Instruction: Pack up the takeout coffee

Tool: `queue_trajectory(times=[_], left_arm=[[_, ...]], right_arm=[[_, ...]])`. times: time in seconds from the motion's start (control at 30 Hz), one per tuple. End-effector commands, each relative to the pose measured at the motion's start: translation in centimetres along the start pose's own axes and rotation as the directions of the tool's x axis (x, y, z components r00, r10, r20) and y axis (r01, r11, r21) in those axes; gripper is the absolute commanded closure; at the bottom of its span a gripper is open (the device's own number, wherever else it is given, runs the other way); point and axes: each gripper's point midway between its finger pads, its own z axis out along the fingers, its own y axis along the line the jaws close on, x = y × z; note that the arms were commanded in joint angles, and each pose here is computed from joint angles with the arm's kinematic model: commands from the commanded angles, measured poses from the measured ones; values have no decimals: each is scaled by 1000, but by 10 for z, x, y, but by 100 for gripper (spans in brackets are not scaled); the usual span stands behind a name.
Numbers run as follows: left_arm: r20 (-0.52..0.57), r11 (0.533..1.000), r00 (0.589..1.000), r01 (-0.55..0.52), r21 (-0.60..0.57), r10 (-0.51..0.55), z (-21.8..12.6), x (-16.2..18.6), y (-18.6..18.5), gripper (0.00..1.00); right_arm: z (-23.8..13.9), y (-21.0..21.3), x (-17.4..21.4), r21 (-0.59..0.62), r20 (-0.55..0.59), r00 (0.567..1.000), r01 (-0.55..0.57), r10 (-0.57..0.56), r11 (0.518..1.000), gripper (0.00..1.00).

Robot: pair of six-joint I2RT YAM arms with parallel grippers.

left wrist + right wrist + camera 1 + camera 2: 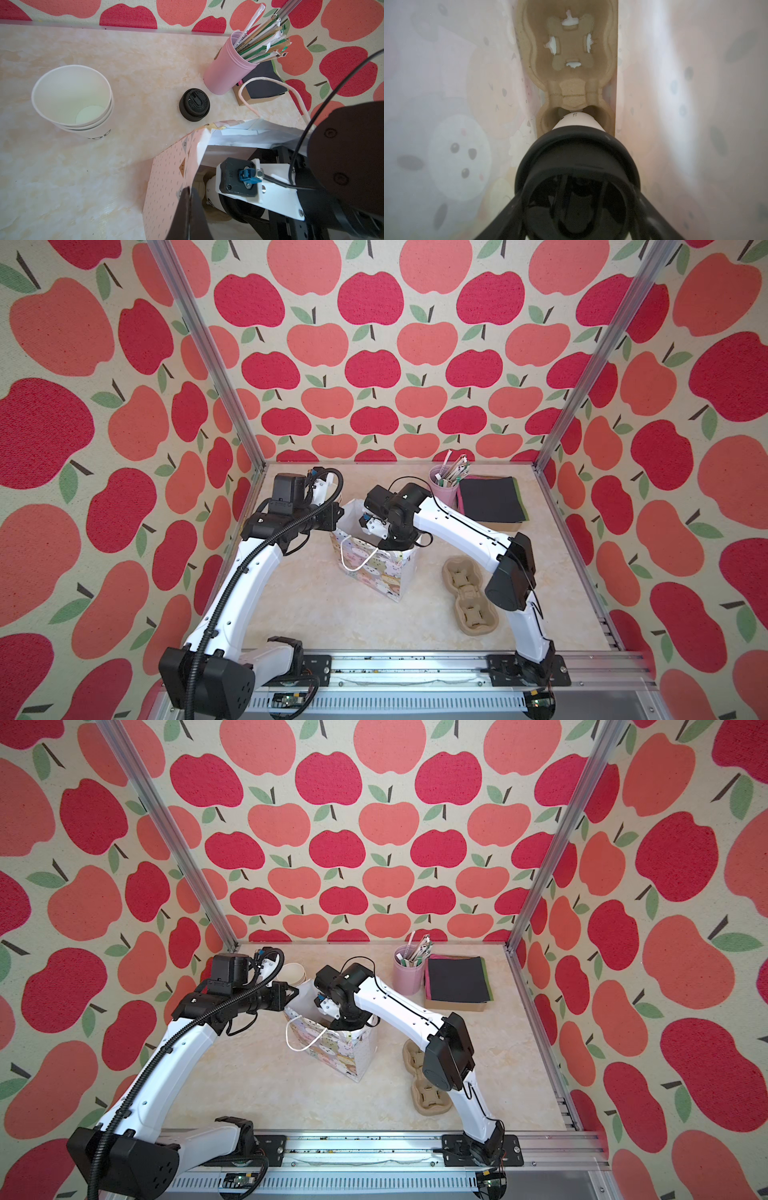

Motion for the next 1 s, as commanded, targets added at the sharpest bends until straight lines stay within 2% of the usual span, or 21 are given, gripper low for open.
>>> queue_trajectory(times=[0.0, 0.97], left_arm=[[-10, 1000, 1000, -2, -1, 2, 0, 0, 1, 100], [-14, 1000, 1000, -2, -5, 2, 1, 2, 3, 100]], right_arm=[[6, -6, 8, 20, -40, 999, 2, -1, 1000, 35], [39, -9, 21, 43, -142, 990, 7, -1, 999, 35]])
